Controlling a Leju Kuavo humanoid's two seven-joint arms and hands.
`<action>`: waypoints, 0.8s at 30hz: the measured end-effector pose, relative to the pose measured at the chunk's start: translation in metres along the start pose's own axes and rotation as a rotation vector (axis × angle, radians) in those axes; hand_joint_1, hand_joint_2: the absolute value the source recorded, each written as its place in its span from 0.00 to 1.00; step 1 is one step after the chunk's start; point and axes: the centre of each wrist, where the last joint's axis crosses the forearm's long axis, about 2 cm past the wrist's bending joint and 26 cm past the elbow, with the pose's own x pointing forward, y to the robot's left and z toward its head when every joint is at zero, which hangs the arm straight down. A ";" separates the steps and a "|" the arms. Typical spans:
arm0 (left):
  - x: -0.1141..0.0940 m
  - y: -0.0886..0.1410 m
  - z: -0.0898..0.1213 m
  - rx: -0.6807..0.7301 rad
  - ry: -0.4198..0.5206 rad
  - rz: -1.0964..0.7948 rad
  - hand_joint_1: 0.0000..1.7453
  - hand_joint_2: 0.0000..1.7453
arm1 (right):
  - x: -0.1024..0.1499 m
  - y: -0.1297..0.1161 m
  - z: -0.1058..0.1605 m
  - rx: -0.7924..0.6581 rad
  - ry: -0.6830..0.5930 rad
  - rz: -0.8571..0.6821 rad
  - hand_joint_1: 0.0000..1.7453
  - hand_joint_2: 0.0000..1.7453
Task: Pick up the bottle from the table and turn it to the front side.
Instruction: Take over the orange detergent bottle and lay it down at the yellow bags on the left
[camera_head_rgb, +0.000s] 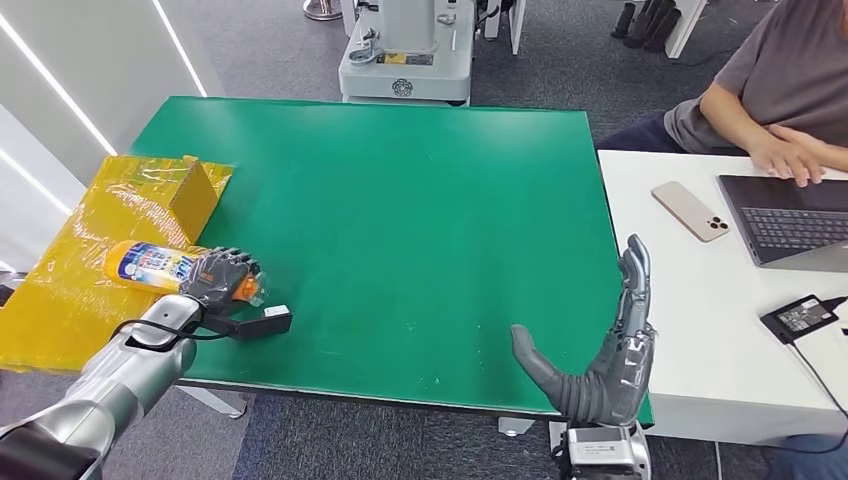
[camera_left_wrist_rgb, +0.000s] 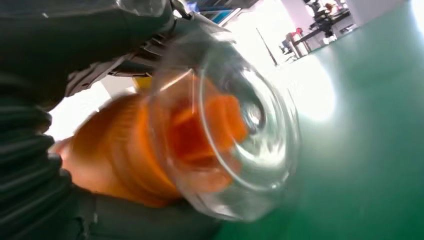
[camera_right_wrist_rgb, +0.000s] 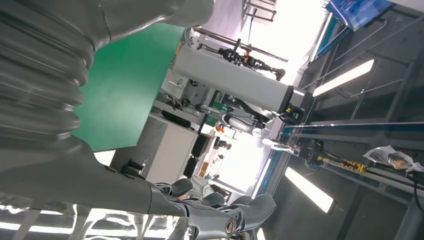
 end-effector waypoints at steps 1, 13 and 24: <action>0.001 0.001 -0.001 -0.005 0.003 0.004 0.00 1.00 | 0.000 0.000 0.000 0.000 0.000 0.000 0.00 1.00; 0.005 0.006 -0.004 -0.003 0.008 0.015 0.00 1.00 | -0.001 -0.001 0.001 -0.007 0.004 0.007 0.00 1.00; 0.008 -0.003 0.007 0.427 -0.024 0.234 0.00 1.00 | -0.001 -0.003 0.003 -0.024 0.009 0.017 0.00 1.00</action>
